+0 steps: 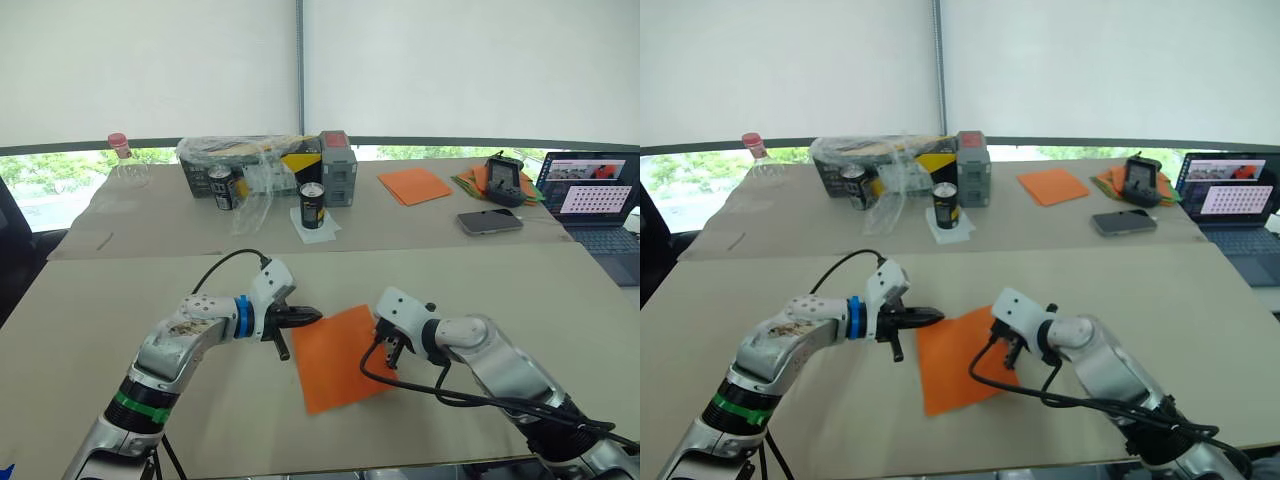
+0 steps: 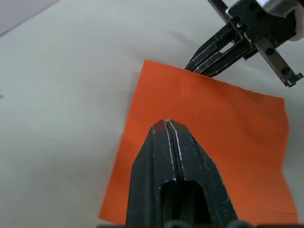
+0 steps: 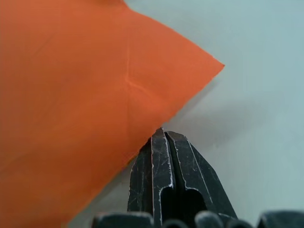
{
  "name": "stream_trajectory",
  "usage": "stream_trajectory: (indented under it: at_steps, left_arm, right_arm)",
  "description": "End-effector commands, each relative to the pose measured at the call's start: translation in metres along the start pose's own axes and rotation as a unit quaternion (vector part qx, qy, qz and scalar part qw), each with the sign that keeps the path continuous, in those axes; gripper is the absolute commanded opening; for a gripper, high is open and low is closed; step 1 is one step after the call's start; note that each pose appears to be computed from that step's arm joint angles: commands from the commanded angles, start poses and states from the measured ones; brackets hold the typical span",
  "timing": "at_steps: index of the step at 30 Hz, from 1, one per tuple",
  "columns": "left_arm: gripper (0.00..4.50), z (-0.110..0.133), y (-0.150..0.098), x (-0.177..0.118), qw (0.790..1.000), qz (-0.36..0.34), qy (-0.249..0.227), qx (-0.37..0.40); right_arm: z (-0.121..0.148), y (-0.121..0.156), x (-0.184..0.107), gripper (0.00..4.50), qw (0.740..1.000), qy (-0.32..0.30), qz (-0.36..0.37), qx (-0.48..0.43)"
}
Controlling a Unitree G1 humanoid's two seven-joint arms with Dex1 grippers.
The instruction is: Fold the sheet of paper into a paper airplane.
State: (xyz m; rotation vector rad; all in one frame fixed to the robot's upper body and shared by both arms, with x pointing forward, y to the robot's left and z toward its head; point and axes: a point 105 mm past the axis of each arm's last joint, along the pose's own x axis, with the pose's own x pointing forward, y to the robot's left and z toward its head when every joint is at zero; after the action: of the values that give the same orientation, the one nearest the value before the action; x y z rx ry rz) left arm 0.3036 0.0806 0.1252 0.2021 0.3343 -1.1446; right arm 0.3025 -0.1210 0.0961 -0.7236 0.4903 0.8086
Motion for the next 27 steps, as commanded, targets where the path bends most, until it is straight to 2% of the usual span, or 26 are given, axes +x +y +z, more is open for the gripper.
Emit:
stream_trajectory:
  at_steps: [1,9,16,22,27]
  left_arm:
    - [0.00,0.007,-0.005,0.000,1.000,-0.010,-0.011,0.012]
    - [0.00,0.006,-0.008,0.004,1.000,-0.022,-0.012,0.010]
    - [0.00,-0.001,-0.015,0.007,1.000,-0.029,-0.004,0.011]
    - [0.00,-0.006,-0.018,0.010,0.999,-0.034,0.002,0.010]
    - [0.00,-0.009,-0.020,0.013,0.999,-0.036,0.002,0.006]
  right_arm:
    - [-0.005,-0.009,-0.025,0.07,1.000,0.027,-0.007,-0.012]
    - [-0.015,0.028,-0.034,0.07,0.996,0.050,0.069,0.003]
    - [0.005,0.052,-0.026,0.07,0.994,0.023,0.107,0.013]
    - [0.007,0.059,-0.023,0.07,0.993,0.023,0.118,0.012]
    - [-0.006,0.044,-0.028,0.07,0.995,0.046,0.087,0.005]
